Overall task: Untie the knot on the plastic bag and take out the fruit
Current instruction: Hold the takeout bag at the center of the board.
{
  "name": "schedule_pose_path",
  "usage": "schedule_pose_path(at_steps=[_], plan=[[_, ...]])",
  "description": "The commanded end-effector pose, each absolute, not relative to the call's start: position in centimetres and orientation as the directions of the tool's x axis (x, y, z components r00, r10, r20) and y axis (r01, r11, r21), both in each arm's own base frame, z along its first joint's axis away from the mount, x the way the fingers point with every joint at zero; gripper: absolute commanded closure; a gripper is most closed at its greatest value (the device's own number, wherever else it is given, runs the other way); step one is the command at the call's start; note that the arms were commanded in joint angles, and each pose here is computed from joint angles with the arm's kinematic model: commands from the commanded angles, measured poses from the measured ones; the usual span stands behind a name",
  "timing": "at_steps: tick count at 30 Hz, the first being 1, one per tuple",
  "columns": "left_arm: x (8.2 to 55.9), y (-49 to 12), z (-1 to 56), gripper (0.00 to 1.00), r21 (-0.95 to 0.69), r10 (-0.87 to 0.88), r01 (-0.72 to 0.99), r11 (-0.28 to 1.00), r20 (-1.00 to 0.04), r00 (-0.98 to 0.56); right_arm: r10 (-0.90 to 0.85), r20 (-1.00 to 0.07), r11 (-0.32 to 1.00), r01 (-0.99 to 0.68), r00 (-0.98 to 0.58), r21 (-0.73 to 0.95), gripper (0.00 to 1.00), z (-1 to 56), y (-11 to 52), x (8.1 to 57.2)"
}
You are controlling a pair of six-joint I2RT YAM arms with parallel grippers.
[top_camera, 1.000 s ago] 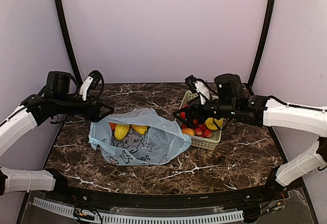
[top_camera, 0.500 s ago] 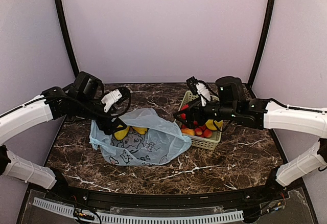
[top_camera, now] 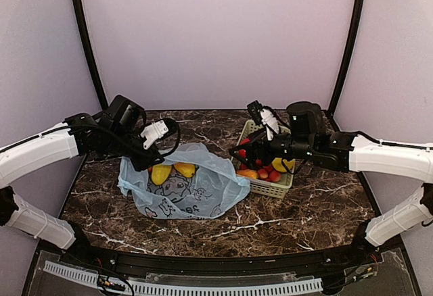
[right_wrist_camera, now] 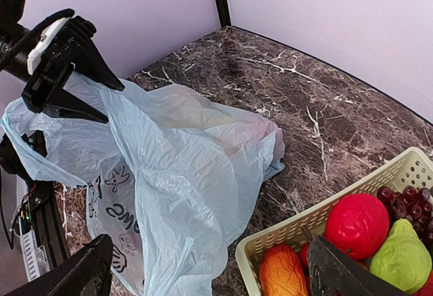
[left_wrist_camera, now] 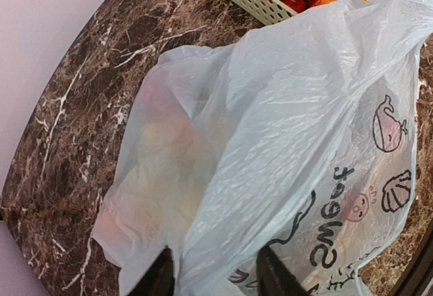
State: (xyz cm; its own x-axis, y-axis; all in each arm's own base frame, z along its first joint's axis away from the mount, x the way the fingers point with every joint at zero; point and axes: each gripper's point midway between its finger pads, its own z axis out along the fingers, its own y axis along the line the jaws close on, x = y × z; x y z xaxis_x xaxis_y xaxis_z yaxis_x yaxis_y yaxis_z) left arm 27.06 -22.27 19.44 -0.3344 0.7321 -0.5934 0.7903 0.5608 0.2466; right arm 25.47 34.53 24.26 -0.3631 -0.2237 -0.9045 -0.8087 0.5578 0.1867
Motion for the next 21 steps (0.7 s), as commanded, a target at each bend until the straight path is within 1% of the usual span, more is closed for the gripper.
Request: schedule_pose_path(at_steps=[1,2,3,4,6,11,15,18,21], plan=[[27.1,-22.2,21.0,0.69,0.27,0.728,0.782,0.561,-0.611,-0.311,-0.19,-0.926,0.515,-0.836,-0.328,0.19,0.04,25.5,35.0,24.6],[27.1,-22.3,21.1,0.78,0.267,0.725,0.781,0.564,-0.614,-0.314,-0.188,-0.927,0.501,-0.843,-0.324,0.193,0.04,25.6,35.1,24.4],[27.1,-22.3,21.1,0.82,0.263,0.721,0.781,0.567,-0.616,-0.316,-0.184,-0.93,0.483,-0.854,-0.318,0.196,0.04,25.9,35.4,24.1],[27.2,-22.4,21.2,0.89,0.259,0.713,0.776,0.575,-0.624,-0.32,-0.179,-0.934,0.463,-0.864,-0.308,0.196,0.05,26.2,35.7,23.8],[27.4,-22.4,21.5,0.97,0.251,0.695,0.765,0.593,-0.64,-0.328,-0.178,-0.943,0.428,-0.885,-0.28,0.182,0.06,26.8,36.6,23.0],[27.7,-22.9,22.9,0.99,0.206,0.612,0.727,0.655,-0.709,-0.35,-0.228,-0.945,0.358,-0.923,-0.235,0.143,0.08,26.6,40.0,21.3],[27.9,-23.1,23.6,0.99,0.173,0.562,0.709,0.683,-0.745,-0.359,-0.286,-0.933,0.3,-0.945,-0.219,0.13,0.13,25.1,43.5,20.3],[28.0,-23.2,23.5,0.99,0.165,0.551,0.7,0.694,-0.747,-0.371,-0.339,-0.917,0.259,-0.958,-0.211,0.125,0.21,23.0,45.9,19.5],[28.1,-23.0,23.5,0.99,0.156,0.539,0.688,0.708,-0.75,-0.385,-0.391,-0.9,0.246,-0.964,-0.194,0.101,0.28,20.9,47.4,19.3]])
